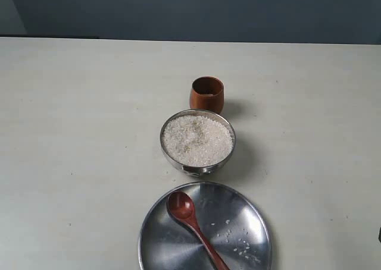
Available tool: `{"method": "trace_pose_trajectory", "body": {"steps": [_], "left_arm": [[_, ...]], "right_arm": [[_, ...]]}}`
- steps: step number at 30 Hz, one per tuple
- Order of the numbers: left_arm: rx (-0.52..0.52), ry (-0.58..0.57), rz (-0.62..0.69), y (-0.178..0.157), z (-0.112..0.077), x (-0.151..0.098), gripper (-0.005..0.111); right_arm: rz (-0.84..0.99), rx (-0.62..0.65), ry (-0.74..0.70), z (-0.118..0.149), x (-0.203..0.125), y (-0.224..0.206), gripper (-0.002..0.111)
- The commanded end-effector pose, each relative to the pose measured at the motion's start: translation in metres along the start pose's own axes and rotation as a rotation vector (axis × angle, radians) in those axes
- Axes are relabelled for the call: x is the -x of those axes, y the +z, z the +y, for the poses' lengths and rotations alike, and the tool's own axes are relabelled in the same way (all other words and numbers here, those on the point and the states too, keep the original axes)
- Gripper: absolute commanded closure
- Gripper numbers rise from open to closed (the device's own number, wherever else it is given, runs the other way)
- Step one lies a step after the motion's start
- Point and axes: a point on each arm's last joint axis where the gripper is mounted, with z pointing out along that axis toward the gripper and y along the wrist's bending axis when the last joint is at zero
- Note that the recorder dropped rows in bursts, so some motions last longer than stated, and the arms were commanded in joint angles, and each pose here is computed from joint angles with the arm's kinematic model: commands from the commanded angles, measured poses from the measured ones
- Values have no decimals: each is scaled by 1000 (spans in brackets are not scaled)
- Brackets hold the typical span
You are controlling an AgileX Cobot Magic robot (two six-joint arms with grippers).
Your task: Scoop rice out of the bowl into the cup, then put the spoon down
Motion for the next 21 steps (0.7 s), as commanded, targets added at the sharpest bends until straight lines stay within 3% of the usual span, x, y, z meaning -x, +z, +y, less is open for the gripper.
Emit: {"method": "trace_pose_trajectory", "body": {"steps": [1, 21], "left_arm": [[6, 5, -13, -1, 0, 0, 106], [6, 5, -13, -1, 0, 0, 106]], "right_arm": [[-5, 2, 12, 0, 0, 0, 108], [-18, -45, 141, -4, 1, 0, 108]]}}
